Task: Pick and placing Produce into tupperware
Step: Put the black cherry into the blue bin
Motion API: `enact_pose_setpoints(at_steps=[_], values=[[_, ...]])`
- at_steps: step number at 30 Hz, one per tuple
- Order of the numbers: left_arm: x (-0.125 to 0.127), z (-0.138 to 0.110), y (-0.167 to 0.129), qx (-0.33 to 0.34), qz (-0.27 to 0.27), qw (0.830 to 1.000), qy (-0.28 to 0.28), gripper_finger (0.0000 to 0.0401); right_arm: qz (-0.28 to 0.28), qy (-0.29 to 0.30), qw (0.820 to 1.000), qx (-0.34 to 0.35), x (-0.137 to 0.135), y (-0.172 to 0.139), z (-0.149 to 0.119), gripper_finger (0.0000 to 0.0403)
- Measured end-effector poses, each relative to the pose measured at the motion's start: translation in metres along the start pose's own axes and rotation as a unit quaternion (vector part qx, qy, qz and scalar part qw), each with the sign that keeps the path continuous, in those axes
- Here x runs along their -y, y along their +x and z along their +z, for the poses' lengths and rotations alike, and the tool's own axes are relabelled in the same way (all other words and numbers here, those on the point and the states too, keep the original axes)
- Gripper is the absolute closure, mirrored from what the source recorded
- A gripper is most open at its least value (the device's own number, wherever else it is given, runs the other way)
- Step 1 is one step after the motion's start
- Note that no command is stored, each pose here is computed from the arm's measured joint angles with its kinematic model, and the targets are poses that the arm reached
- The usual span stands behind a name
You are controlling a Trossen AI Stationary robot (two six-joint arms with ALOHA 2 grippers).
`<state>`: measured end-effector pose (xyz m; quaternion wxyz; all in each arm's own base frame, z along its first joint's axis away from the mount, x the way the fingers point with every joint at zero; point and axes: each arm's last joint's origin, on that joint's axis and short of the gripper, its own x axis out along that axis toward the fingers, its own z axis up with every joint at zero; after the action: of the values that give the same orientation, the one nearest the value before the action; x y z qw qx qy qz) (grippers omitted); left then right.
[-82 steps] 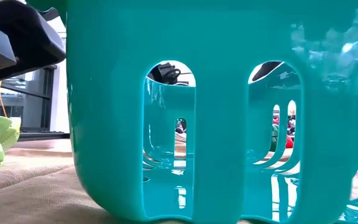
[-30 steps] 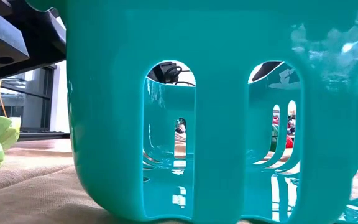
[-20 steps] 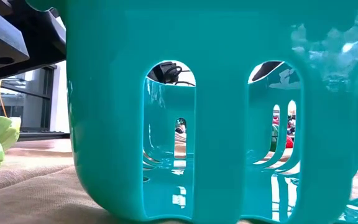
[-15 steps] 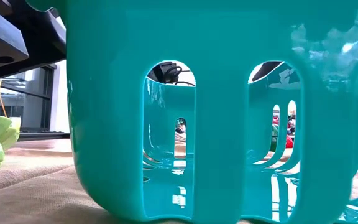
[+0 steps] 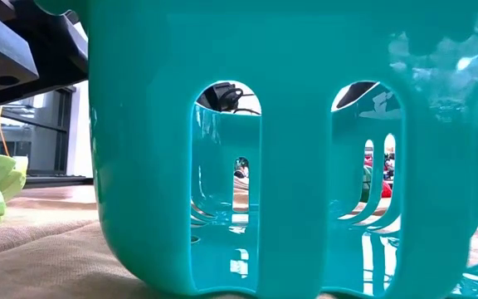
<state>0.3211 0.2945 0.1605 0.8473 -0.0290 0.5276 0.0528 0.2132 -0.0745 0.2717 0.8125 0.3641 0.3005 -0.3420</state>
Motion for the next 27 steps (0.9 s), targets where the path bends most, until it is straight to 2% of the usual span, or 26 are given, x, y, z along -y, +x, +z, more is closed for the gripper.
enact_pose_setpoints(at_steps=[13,16,23,27], values=[[-0.0001,-0.0001,0.0,-0.001,0.0,1.0,-0.001,0.0294,0.0,0.0,1.0,0.0,0.0,0.0,0.0,0.0265],[-0.0001,-0.0001,0.0,-0.001,0.0,1.0,-0.001,0.0315,0.0,0.0,1.0,0.0,0.0,0.0,0.0,0.0265],[-0.0001,-0.0002,0.0,-0.001,0.001,1.0,-0.002,0.0392,0.0,0.0,1.0,0.0,0.0,0.0,0.0,0.0265],[-0.0002,-0.0002,0.0,-0.001,0.002,1.0,-0.008,0.0391,0.0,0.0,1.0,0.0,0.0,0.0,0.0,0.0265]])
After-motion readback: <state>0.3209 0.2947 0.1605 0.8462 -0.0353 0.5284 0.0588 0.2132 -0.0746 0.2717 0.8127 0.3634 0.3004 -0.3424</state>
